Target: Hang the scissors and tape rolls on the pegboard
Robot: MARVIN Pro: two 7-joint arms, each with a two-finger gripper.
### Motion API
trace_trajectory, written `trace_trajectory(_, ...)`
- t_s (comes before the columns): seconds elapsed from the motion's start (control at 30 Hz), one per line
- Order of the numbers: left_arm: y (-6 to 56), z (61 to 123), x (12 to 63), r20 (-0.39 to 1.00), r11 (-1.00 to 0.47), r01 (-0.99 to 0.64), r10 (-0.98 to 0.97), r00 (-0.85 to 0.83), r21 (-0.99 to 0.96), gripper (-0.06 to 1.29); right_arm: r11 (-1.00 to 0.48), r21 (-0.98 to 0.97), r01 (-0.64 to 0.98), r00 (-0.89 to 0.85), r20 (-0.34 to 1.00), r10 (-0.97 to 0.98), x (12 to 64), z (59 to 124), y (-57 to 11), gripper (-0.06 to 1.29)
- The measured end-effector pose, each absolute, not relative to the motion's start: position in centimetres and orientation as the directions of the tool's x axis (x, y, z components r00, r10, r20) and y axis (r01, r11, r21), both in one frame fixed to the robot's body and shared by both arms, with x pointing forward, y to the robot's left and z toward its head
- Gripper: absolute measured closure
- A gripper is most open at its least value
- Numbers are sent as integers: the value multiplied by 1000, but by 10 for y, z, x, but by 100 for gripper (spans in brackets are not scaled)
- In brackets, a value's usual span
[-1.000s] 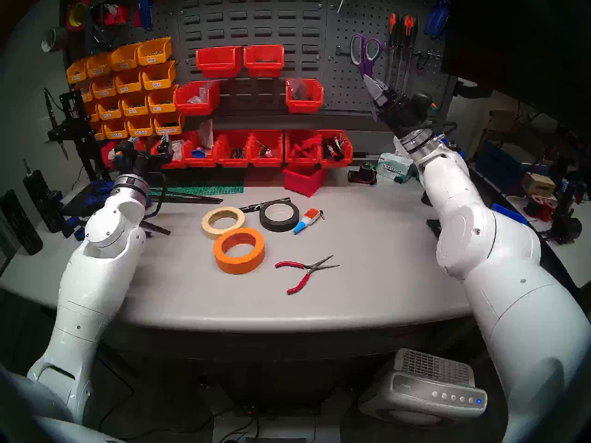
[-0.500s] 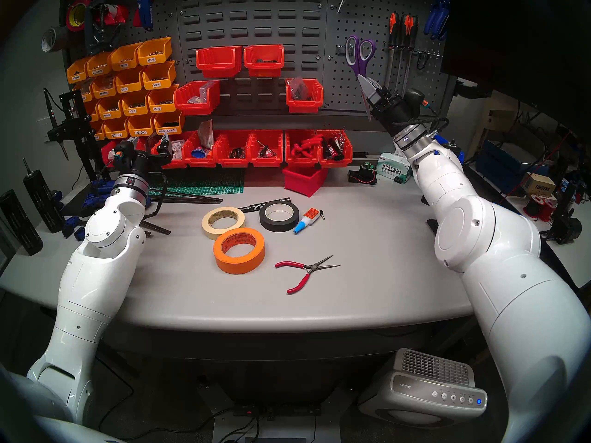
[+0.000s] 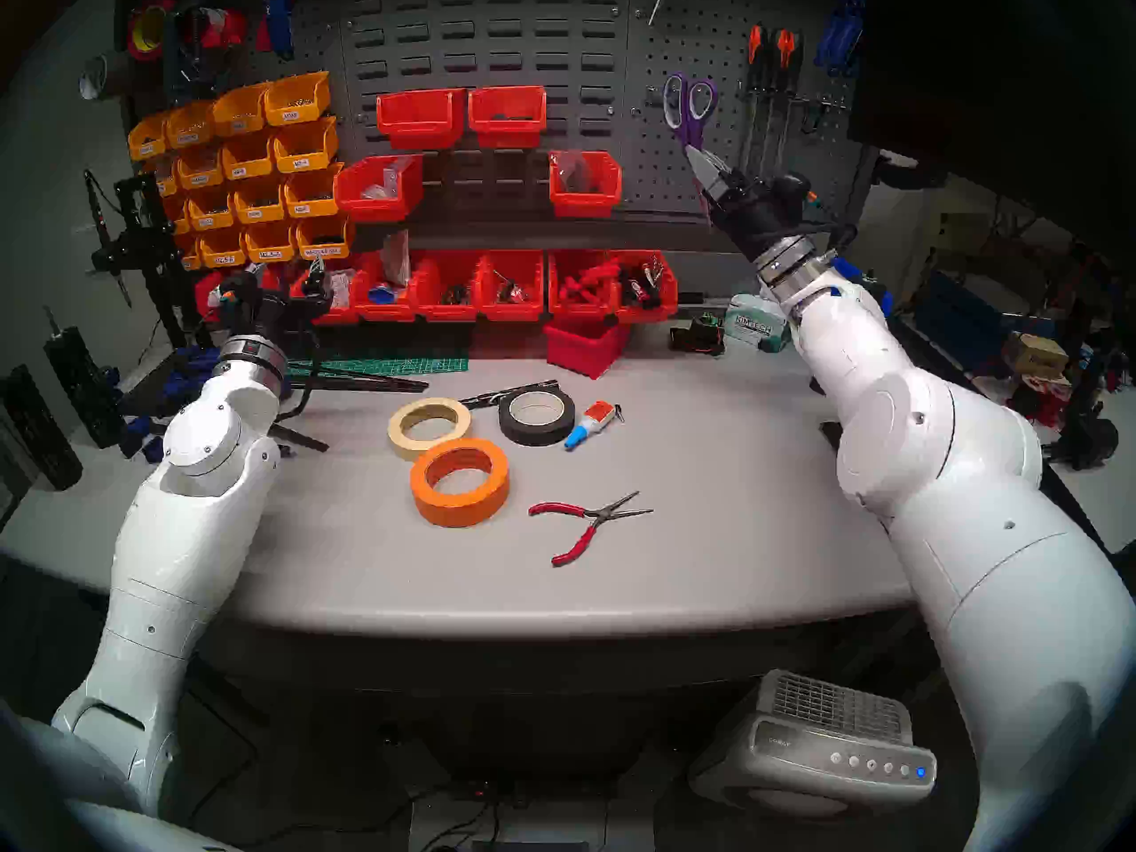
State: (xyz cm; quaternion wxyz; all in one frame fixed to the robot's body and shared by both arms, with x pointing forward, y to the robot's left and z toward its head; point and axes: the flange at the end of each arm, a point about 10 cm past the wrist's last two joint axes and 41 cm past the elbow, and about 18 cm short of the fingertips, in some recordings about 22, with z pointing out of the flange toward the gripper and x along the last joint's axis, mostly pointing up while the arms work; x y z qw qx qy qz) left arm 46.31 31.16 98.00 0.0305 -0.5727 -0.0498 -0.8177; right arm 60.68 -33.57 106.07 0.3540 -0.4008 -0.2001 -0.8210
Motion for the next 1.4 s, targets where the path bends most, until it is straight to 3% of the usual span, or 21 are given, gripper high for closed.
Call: trace_trajectory(1.4, 312, 980, 463, 940, -993, 107, 7, -342, 46, 0, -673, -30, 739, -379, 807, -452, 610, 1056, -338, 127)
